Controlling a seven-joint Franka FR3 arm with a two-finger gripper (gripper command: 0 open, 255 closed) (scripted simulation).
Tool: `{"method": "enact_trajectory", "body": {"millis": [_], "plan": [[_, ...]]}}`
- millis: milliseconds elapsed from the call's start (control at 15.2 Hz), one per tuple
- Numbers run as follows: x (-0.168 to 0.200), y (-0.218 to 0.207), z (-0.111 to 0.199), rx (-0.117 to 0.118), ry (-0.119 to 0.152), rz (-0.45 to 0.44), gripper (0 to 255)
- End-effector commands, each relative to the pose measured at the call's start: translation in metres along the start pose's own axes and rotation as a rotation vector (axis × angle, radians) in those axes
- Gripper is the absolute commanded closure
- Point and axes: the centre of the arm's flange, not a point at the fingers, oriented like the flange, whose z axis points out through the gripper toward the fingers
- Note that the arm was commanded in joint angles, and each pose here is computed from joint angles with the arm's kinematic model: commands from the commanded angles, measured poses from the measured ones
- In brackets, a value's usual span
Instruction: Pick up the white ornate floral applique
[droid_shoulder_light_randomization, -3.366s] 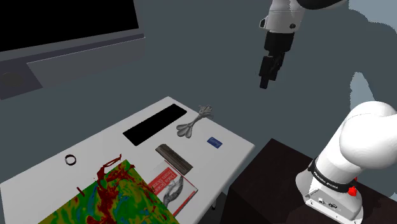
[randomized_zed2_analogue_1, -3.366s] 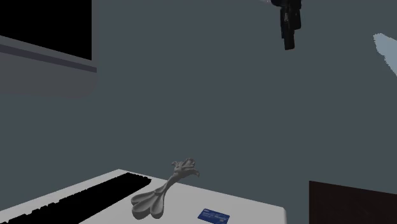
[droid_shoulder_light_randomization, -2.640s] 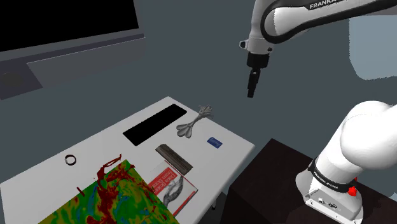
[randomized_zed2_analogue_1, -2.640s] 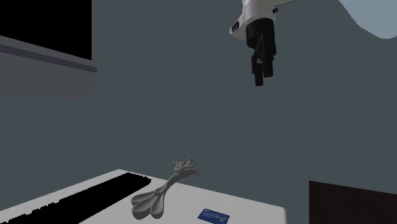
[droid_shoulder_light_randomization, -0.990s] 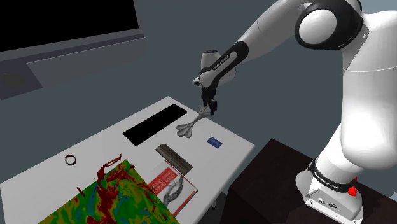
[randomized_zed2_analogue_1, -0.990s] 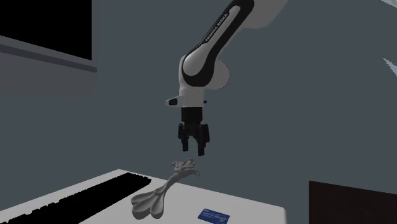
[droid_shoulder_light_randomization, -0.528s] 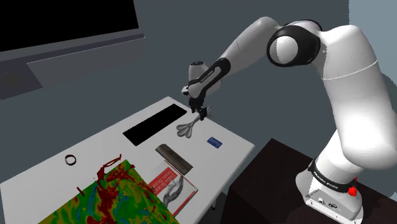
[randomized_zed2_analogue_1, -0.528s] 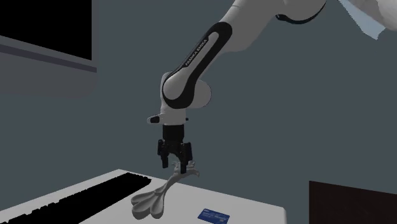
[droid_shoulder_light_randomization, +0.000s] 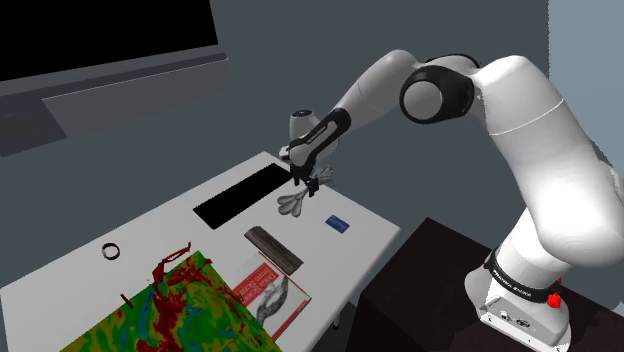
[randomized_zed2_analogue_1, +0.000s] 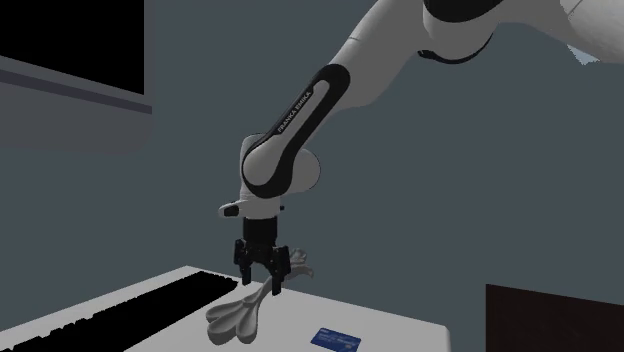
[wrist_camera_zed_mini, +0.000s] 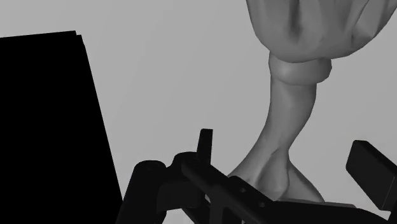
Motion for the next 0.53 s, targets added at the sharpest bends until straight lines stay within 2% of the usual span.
{"method": "enact_trajectory", "body": {"millis": [0, 132, 198, 462], "plan": [[0.0, -0.0005, 0.0101, 0.0, 0.0, 0.0, 0], [0.0, -0.0004, 0.0132, 0.0, 0.0, 0.0, 0], [0.0003, -0.0006, 0.0138, 0.0, 0.0, 0.0, 255], [0.0002, -0.0002, 0.0133, 0.0, 0.0, 0.0, 255]]}}
